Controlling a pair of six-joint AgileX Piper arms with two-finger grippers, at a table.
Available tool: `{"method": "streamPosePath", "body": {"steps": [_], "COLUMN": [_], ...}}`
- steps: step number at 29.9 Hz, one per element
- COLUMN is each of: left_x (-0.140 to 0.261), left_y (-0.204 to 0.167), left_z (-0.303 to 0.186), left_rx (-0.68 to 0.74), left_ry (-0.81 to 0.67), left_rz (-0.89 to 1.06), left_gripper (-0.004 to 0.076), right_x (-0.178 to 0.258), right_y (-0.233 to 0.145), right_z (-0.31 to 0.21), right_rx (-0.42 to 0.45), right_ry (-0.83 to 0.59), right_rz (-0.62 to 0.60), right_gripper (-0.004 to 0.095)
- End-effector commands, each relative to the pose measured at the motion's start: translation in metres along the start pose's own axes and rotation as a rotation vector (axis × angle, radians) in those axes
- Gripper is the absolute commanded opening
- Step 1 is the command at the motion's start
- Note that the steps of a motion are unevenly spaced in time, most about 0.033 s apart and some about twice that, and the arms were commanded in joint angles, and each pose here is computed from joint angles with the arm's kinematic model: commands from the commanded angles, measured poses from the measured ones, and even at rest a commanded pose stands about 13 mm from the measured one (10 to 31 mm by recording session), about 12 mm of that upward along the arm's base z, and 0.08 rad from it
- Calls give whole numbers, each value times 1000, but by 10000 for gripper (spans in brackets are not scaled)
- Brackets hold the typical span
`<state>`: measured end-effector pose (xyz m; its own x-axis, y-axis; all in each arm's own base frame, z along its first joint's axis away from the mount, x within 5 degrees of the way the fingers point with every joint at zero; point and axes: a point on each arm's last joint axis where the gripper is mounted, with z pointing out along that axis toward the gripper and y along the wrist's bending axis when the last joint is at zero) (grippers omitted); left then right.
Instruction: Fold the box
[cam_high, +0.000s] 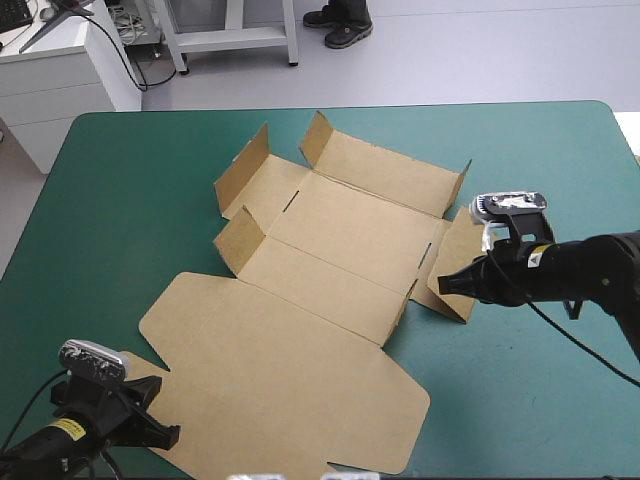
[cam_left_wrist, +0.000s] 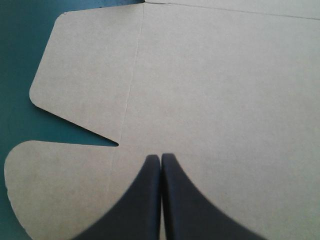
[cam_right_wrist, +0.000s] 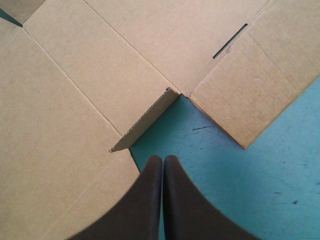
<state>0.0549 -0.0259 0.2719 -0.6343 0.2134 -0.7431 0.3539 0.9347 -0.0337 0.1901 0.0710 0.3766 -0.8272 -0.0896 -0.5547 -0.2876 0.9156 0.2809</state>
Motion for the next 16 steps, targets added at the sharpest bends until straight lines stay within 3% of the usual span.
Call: {"method": "streamPosePath", "body": {"steps": [1, 6, 11, 16], "left_x": [-13, -13, -14, -13], "left_y": [-1, -1, -1, -1], "left_z": [-6, -6, -6, -6], "left_rx": [9, 9, 9, 7], "left_ry": [-79, -79, -81, -80], "left_rz": [-13, -13, -13, -12], "left_gripper": [-8, -8, -8, -8], "right_x": [-12, -14, -14, -8], "right_y": [8, 15, 12, 12], "right_z": [8, 34, 52, 73], "right_rx": [-37, -48, -20, -36], "right_ry": [14, 111, 204, 391], "right_rz": [67, 141, 290, 366], "right_gripper": [5, 5, 12, 165]}}
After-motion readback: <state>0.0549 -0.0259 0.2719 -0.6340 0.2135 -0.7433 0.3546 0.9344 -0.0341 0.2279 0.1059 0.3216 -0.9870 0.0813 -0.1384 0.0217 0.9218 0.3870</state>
